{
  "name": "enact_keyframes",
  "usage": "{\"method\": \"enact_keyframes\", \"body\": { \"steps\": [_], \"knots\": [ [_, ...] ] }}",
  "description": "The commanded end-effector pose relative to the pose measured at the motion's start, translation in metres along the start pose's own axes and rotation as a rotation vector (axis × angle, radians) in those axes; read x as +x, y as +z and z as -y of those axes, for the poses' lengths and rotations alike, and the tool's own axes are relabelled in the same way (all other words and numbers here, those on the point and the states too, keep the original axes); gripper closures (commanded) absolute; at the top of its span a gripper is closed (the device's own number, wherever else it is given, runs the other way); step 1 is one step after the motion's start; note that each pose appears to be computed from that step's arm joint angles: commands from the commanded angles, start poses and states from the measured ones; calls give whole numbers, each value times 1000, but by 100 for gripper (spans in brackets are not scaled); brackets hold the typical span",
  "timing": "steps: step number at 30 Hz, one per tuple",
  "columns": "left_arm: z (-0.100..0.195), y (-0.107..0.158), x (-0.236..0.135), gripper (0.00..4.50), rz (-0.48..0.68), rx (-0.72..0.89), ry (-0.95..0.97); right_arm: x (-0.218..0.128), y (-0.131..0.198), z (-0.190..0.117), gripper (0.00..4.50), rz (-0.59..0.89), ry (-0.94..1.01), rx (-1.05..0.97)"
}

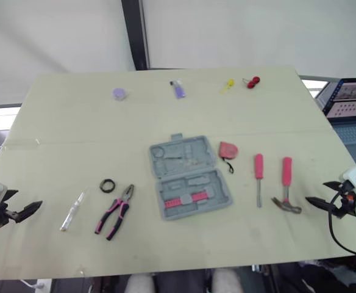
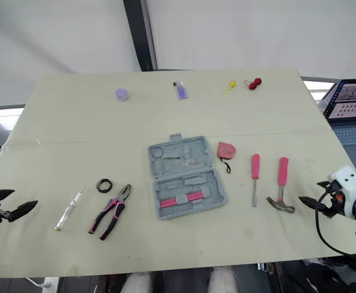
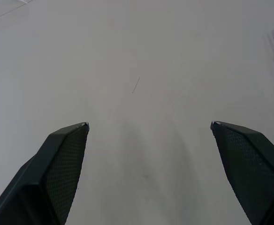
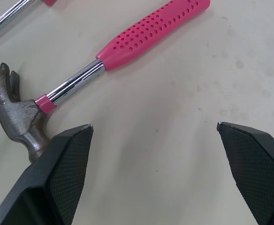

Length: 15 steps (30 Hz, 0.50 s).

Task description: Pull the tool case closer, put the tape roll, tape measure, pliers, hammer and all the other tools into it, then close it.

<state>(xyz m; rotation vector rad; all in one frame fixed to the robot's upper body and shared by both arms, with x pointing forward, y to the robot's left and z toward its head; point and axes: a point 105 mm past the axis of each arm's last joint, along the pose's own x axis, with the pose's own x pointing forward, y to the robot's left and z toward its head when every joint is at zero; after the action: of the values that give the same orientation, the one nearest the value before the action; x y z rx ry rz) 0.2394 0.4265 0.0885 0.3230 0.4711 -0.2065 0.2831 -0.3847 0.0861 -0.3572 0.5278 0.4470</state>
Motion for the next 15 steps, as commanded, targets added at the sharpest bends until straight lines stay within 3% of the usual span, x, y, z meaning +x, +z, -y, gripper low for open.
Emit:
{"method": "enact_keyframes", "body": {
  "steps": [1, 10, 13, 15],
  "knots": [
    [-1, 2, 0, 4, 15, 3, -1, -1, 3, 2, 0, 14, -7, -12],
    [3, 0, 2, 4, -5, 14, -22, 1, 5, 2, 0, 29, -6, -3],
    [7, -1, 3, 4, -29, 43, -53, 1, 23, 4, 0, 106, 1, 37],
    [14, 13, 9, 4, 0, 85, -83, 5, 51, 0, 0, 194, 38, 48]
  ]
}}
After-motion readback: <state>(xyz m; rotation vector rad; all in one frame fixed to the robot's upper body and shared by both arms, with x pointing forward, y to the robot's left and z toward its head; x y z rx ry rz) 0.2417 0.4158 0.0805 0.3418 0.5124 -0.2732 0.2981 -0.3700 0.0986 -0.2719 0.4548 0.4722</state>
